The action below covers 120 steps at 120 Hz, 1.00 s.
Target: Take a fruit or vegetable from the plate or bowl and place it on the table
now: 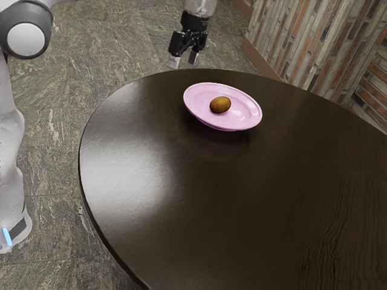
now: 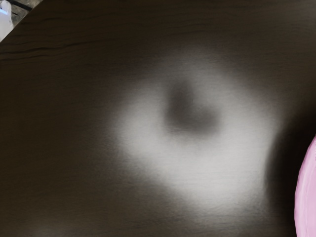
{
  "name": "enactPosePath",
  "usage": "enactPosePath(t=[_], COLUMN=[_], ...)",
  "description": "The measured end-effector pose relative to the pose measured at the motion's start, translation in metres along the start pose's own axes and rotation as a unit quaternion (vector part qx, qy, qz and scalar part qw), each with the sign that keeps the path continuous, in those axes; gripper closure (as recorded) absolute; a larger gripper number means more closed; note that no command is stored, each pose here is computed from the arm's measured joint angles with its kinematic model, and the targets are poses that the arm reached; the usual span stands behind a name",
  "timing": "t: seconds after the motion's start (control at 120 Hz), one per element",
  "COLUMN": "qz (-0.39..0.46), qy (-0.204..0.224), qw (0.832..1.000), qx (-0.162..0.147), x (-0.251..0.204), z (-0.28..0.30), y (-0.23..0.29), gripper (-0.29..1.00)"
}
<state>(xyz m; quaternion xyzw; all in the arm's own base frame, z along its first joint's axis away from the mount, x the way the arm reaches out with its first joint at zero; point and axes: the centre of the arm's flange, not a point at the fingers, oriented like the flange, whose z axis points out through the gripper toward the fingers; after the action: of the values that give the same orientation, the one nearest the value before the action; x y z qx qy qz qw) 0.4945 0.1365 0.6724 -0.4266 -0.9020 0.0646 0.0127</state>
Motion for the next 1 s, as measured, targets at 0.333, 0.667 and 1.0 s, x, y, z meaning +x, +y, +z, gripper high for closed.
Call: enactPosePath(t=[0.333,0.667,1.0], qz=[-0.06,-0.067,-0.103], qy=[-0.048,-0.042,-0.051], qw=[0.997,0.995,0.99], qx=[0.02,-0.063,-0.082], x=[0.1,0.08,0.161], z=[0.035,0.016,0.015], y=[-0.001,0.031,-0.013], gripper=[0.0,0.0,0.0])
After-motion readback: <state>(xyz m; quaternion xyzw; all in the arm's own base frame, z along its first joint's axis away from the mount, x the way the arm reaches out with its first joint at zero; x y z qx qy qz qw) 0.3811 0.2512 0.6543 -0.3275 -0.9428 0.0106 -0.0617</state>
